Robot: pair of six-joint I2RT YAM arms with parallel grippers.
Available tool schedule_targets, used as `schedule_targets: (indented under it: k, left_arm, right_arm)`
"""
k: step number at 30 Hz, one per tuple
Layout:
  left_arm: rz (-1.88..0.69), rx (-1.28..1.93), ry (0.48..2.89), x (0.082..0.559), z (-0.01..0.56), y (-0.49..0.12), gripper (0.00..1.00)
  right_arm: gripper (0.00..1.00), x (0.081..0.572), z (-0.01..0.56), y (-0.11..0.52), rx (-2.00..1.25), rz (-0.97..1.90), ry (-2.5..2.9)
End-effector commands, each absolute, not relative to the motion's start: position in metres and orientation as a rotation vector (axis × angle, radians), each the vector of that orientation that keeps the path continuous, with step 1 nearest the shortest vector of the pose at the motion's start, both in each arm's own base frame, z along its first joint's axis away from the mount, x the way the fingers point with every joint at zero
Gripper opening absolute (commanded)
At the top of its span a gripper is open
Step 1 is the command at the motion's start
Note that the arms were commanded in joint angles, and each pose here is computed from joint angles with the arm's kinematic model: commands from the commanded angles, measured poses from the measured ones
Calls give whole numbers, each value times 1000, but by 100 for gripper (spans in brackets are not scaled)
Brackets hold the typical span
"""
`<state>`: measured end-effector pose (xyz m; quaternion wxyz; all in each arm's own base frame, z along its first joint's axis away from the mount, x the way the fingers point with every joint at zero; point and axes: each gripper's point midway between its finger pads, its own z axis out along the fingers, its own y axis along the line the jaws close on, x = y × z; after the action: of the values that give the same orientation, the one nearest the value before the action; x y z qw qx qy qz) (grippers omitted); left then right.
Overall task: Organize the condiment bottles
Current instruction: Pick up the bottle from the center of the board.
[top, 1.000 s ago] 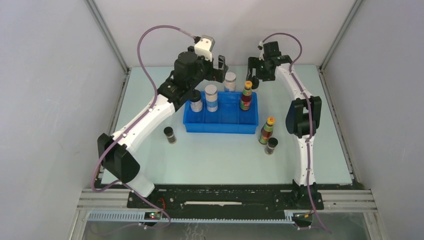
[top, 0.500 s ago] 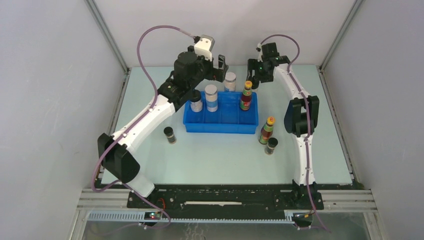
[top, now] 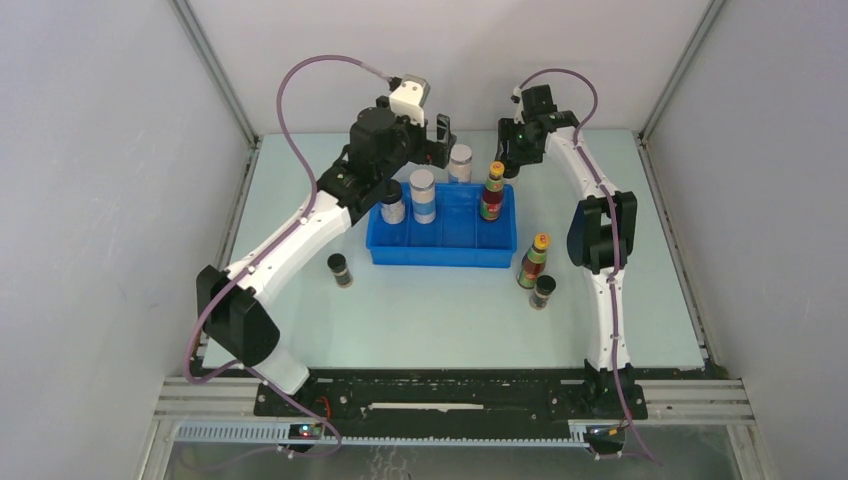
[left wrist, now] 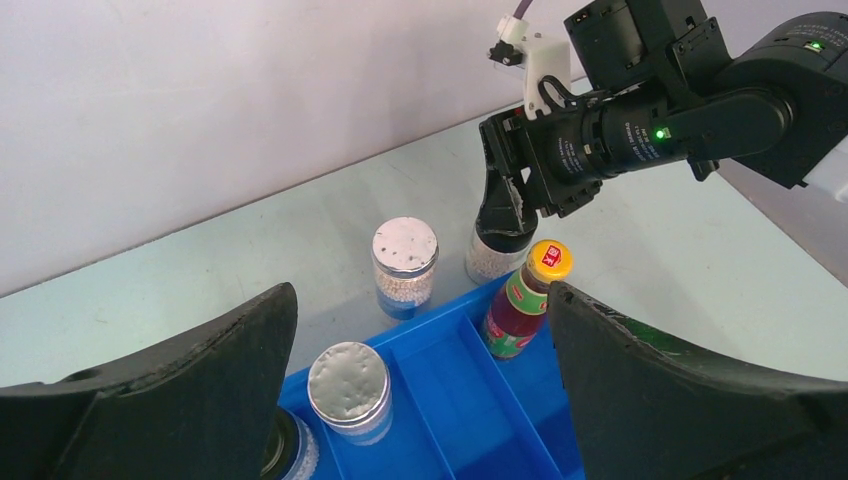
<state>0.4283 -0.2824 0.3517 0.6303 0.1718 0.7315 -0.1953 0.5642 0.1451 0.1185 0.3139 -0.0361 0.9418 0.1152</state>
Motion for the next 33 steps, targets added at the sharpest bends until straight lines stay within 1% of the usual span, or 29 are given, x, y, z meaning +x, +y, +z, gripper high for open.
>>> schedule_targets:
  k: [1, 4, 6, 7, 33]
  left_arm:
    - [-452, 369, 1606, 420, 377, -273, 99]
    - [-452, 367, 1605, 419, 378, -272, 99]
    - [-452, 364, 1604, 417, 379, -271, 99]
    - [-447, 360, 1601, 417, 380, -269, 99]
    - [-406, 305, 1588, 399, 390, -244, 99]
  right_arm:
    - [27, 565, 126, 146, -100, 275, 2477]
    - [13, 565, 128, 145, -92, 267, 2474]
    - [1, 565, 129, 145, -88, 264, 2470]
    - [0, 566, 131, 145, -85, 266, 2466]
    - [0, 568, 202, 142, -54, 284, 2310]
